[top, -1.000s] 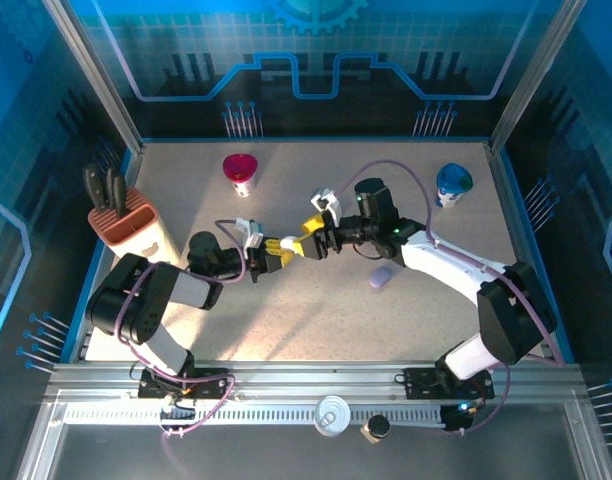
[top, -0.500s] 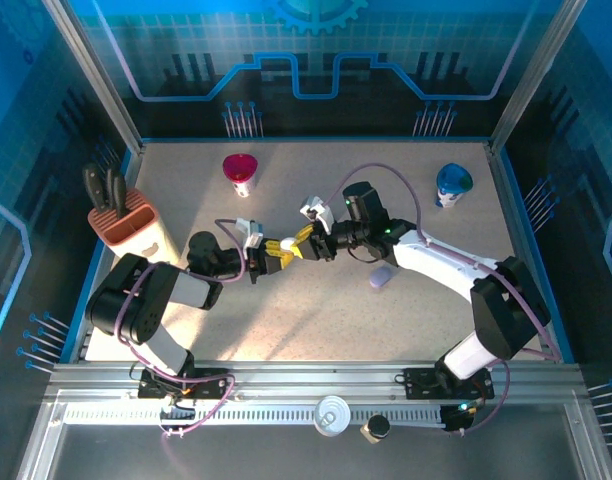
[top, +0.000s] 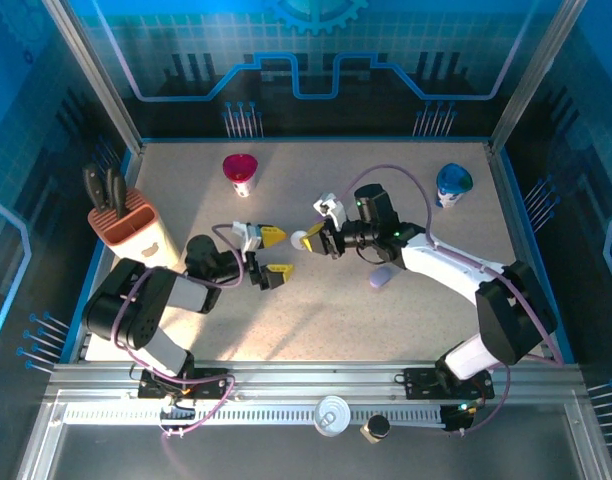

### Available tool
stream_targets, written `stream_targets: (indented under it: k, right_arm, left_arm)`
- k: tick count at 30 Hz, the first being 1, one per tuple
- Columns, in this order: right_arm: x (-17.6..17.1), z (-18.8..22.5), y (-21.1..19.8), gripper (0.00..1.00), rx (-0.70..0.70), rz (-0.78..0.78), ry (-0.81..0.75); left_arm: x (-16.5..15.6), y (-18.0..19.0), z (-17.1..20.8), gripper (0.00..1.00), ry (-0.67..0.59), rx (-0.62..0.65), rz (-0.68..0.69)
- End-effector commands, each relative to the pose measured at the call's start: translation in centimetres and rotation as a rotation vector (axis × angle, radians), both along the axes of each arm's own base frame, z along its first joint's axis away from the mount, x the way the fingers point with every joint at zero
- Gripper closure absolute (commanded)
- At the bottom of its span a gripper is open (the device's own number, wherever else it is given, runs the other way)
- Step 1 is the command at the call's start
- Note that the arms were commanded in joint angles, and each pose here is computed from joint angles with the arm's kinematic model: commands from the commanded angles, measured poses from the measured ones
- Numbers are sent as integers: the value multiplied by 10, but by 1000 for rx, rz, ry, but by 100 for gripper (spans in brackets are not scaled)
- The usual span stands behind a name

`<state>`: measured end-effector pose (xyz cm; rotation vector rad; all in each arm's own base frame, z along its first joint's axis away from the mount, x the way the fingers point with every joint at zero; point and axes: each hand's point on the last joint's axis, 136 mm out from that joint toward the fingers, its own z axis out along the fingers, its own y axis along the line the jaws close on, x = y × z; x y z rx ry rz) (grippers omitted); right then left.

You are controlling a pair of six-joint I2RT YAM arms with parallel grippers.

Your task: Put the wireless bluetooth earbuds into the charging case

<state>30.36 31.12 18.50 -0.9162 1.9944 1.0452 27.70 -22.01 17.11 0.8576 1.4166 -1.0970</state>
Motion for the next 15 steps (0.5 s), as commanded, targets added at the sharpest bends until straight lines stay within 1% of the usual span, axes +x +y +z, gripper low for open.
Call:
stream_targets:
  k: [1,4,8,12,15]
  right_arm:
    - [19,-15,-19,85,-40,-162,54]
    - [23,-41,-30,85,-112,-242,145]
    - [24,-74,-46,85,-196,-317,268]
    - [17,-97,-49,85,-221,-337,371]
    - [10,-115,-48,84,-238,-331,448]
  left_arm:
    - [-2,6,6,1,-182,47,64]
    - [-7,6,-2,1,-220,80,50]
    - [-9,5,-18,1,-204,116,31]
    - [-9,4,-21,1,-176,117,19]
    - [-7,4,-26,1,-156,145,13]
